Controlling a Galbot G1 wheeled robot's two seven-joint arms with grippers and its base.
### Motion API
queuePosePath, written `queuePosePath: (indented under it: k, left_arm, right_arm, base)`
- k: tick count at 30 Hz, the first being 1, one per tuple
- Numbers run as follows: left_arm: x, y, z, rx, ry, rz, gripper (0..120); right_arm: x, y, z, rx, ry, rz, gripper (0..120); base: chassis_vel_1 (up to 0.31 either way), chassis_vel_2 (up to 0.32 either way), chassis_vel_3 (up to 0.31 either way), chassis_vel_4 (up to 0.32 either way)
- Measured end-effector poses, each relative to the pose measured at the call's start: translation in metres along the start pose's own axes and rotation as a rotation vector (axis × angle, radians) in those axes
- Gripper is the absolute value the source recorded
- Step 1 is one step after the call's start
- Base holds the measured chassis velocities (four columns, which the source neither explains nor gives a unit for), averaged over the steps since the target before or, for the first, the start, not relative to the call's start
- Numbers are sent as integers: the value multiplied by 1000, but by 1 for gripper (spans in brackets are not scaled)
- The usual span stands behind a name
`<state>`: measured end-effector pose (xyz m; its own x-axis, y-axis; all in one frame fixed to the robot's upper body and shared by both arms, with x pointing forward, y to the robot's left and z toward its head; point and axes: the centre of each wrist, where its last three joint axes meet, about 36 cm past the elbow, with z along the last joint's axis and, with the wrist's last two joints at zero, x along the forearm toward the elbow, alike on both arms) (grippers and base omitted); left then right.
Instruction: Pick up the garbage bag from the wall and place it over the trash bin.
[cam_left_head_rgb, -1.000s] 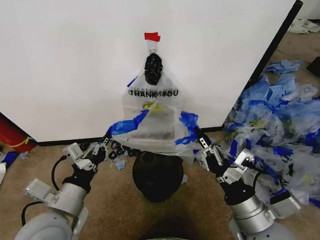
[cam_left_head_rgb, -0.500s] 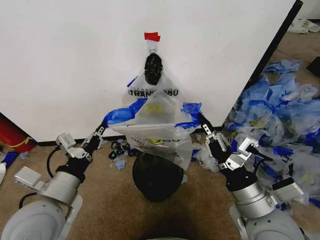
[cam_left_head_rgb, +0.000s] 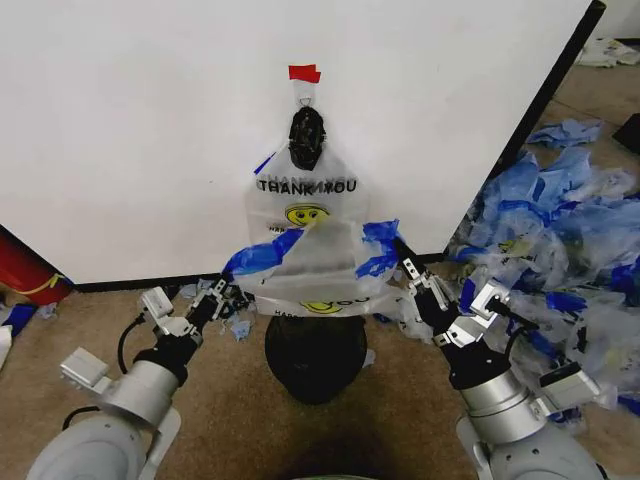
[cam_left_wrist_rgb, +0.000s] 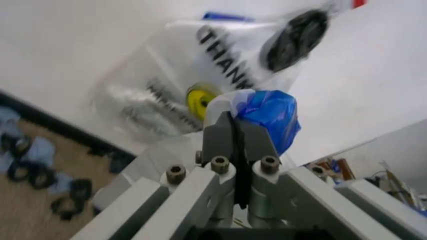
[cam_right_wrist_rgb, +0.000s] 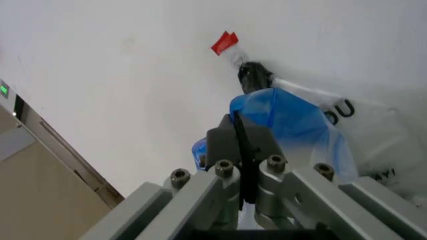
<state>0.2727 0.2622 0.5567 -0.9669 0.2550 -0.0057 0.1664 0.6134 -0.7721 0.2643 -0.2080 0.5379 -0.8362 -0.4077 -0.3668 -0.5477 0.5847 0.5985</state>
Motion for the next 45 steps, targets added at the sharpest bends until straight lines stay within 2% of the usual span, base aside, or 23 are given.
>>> queuePosePath:
  k: [6, 10, 18, 37, 45]
  left_arm:
    - [-2, -1, -6, -11, -39, 62, 0]
    - [-3, -2, -14, -31, -79, 134, 0]
    - [-2, -1, -20, -63, -94, 198, 0]
    - [10, 9, -7, -65, -45, 154, 0]
    - [13, 10, 6, -36, -1, 116, 0]
  right_arm:
    - [-3, 0, -2, -3, -10, -15, 0]
    - [-7, 0, -5, 2, -22, -44, 0]
    - [-11, -1, -10, 12, -38, -59, 0]
    - [-5, -1, -5, 10, -23, -44, 0]
    - [-6, 0, -5, 12, -14, -31, 0]
  base:
    - [0, 0, 0, 0]
    - [0, 0, 0, 0]
    - [0, 0, 0, 0]
    - [0, 0, 0, 0]
    - [0, 0, 0, 0]
